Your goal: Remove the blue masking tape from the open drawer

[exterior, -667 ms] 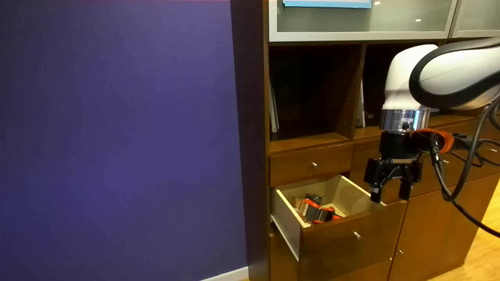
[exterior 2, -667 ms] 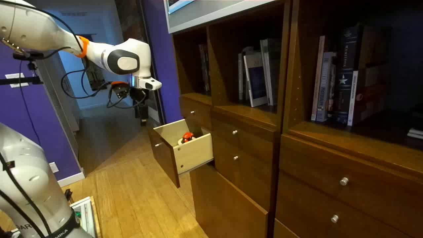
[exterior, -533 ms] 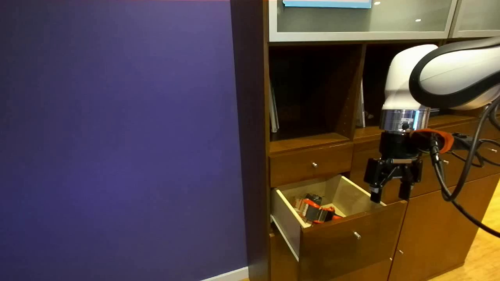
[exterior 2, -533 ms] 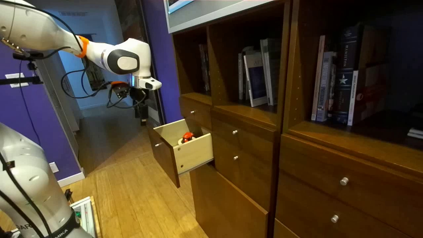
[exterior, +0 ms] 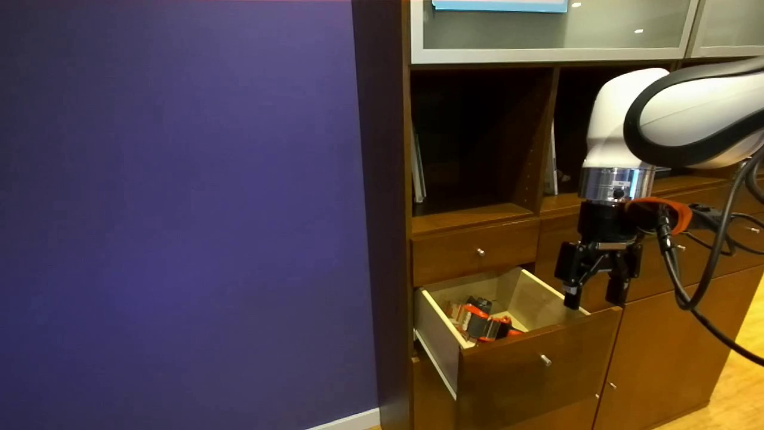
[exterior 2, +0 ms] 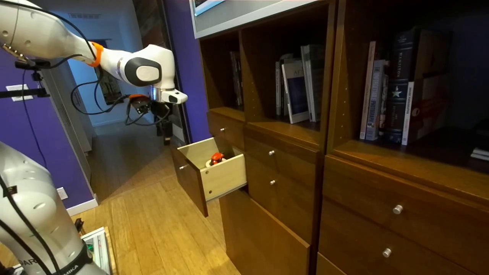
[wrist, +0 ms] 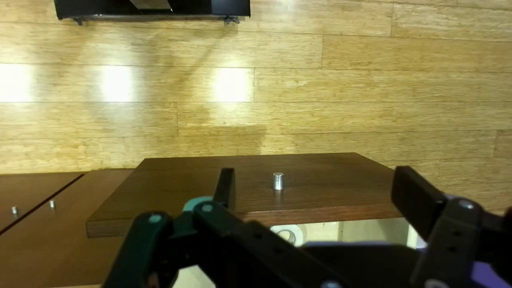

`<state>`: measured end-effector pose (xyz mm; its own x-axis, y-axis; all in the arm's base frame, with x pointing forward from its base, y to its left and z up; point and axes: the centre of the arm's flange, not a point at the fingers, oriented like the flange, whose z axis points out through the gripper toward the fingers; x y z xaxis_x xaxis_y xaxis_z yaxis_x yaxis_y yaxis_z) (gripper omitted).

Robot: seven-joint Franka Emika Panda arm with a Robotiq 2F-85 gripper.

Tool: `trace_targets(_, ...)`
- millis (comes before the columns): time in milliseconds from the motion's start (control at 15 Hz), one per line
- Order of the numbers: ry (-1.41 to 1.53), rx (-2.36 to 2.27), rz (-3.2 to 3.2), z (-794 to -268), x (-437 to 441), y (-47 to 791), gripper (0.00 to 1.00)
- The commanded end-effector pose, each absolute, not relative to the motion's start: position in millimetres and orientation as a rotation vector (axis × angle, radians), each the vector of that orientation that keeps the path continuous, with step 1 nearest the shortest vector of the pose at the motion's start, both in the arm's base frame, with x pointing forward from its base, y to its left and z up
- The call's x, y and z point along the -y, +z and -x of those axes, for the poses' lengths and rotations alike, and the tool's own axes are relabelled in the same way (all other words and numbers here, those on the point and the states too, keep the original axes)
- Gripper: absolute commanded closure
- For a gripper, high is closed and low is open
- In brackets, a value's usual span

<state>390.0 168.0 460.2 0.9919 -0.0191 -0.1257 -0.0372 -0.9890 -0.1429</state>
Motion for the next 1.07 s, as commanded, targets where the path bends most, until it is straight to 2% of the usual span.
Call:
trace_targets(0,0.104,0.071,3.021,-422,-172,456,0.0)
trace_targets(467,-0.009,0.206,3.068,-490,-167,431,0.0)
trace_targets(1000,-0.052,0.386,3.086,-544,-150,357,0.0)
